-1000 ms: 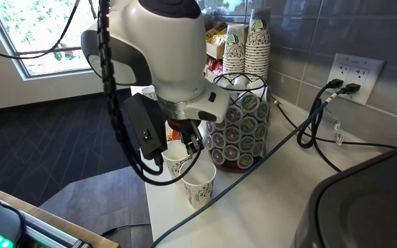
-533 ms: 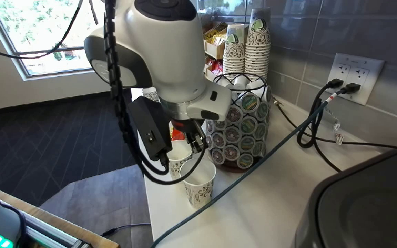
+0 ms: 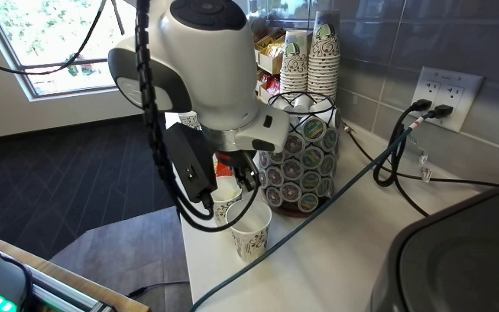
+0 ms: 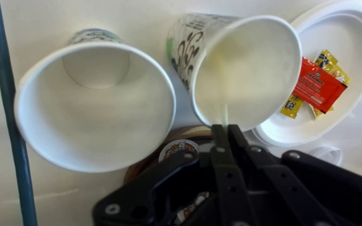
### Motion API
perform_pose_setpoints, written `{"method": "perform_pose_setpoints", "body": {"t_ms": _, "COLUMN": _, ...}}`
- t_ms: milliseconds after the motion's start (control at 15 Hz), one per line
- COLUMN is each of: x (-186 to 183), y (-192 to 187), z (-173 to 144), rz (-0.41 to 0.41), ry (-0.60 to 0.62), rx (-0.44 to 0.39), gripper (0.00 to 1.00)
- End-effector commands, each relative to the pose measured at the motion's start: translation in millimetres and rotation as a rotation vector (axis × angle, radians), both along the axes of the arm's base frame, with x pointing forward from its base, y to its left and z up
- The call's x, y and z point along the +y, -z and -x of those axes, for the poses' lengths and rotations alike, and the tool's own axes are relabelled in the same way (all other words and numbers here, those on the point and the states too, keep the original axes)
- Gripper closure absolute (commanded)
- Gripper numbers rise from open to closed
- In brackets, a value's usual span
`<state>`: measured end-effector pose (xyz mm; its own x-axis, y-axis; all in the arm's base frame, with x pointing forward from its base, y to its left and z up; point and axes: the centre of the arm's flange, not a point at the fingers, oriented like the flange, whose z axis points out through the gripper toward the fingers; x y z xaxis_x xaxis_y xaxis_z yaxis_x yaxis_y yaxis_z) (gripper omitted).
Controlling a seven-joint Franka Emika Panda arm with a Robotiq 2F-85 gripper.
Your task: Put the white spoon on the white plate
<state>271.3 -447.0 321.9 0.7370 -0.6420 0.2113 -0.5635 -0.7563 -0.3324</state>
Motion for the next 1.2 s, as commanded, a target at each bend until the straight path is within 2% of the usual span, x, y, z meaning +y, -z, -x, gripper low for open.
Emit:
{"method": "perform_pose_setpoints", "body": {"t_ms": 0, "x": 3.9, "y": 2.2, "z": 5.1, "rz": 0.014, "ry": -0.007, "rx": -0.009, "gripper": 1.0}}
{"method": "perform_pose_setpoints", "body": {"t_ms": 400, "x": 18.7, "y": -23.8, "z": 18.5, "rz": 0.043, "ry": -0.034, "rx": 0.019, "gripper": 0.99}}
{"method": "perform_pose_setpoints", "body": {"t_ms": 600, "x": 27.3, "y": -45.3, "z": 25.9, "rz": 0.052, "ry": -0.055, "rx": 0.006, "gripper": 0.99}}
{"method": "perform_pose_setpoints", "body": {"t_ms": 933, "x": 42.6, "y": -87.7, "z": 30.1, "rz": 0.034, "ry": -0.043, "rx": -0.113, "gripper": 0.99}}
{"method": "perform_pose_setpoints", "body": {"t_ms": 1133, "x": 54.1, "y": -109.8, "z": 36.9, "rz": 0.029, "ry": -0.008, "rx": -0.158, "gripper": 0.99}}
